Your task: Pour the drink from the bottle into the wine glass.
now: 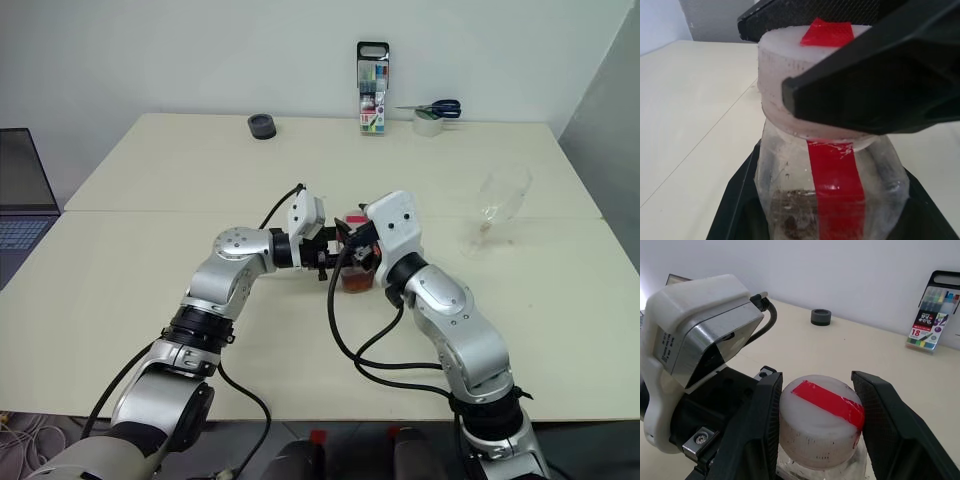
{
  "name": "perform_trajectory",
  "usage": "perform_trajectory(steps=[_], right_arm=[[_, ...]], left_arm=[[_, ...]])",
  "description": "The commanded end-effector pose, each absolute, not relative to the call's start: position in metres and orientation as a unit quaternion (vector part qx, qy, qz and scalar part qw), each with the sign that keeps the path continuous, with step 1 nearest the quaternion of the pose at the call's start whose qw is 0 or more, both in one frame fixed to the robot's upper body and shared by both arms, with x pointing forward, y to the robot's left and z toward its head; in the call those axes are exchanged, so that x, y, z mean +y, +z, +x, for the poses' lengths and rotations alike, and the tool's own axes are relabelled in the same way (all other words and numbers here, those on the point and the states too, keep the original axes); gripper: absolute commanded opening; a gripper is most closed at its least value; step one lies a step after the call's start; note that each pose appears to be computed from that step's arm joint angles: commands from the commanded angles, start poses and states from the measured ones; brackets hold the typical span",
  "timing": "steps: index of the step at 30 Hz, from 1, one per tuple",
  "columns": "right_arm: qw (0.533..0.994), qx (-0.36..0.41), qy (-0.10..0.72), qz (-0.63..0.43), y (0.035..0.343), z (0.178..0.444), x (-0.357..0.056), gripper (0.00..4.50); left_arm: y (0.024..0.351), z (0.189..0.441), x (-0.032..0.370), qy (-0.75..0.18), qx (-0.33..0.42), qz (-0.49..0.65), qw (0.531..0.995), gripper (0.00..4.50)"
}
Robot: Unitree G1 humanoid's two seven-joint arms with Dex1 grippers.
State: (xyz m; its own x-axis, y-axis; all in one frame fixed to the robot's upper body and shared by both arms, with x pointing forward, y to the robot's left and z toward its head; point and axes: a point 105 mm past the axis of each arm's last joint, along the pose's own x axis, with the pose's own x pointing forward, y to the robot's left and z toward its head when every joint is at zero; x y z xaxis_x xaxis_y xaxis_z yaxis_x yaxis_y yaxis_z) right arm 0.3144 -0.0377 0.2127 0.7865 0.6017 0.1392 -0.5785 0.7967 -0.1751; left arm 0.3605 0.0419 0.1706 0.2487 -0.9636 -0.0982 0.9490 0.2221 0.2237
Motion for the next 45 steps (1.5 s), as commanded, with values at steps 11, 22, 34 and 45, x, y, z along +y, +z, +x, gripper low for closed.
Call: perform_trajectory(steps=[11,22,34,45], right_arm=[[0.768,-0.030,0.616,-0.174,0.228,0.312,-0.065,2.21],[0.841,-0.086,0.522,-0.119,0.250,0.292,-0.069,4.50],[0.931,-0.130,0.330,-0.089,0.235,0.309,-0.048,4.50],[0.938,-0.107,0.323,-0.062,0.224,0.311,-0.041,4.50]], left_arm=[[0.195,0.352,0.054,-0.645,-0.059,0.167,0.744,1.80],[0.188,0.358,0.055,-0.615,-0.055,0.138,0.774,1.79],[0.188,0.360,0.047,-0.619,-0.058,0.131,0.772,1.79],[0.189,0.360,0.044,-0.622,-0.061,0.131,0.769,1.79]])
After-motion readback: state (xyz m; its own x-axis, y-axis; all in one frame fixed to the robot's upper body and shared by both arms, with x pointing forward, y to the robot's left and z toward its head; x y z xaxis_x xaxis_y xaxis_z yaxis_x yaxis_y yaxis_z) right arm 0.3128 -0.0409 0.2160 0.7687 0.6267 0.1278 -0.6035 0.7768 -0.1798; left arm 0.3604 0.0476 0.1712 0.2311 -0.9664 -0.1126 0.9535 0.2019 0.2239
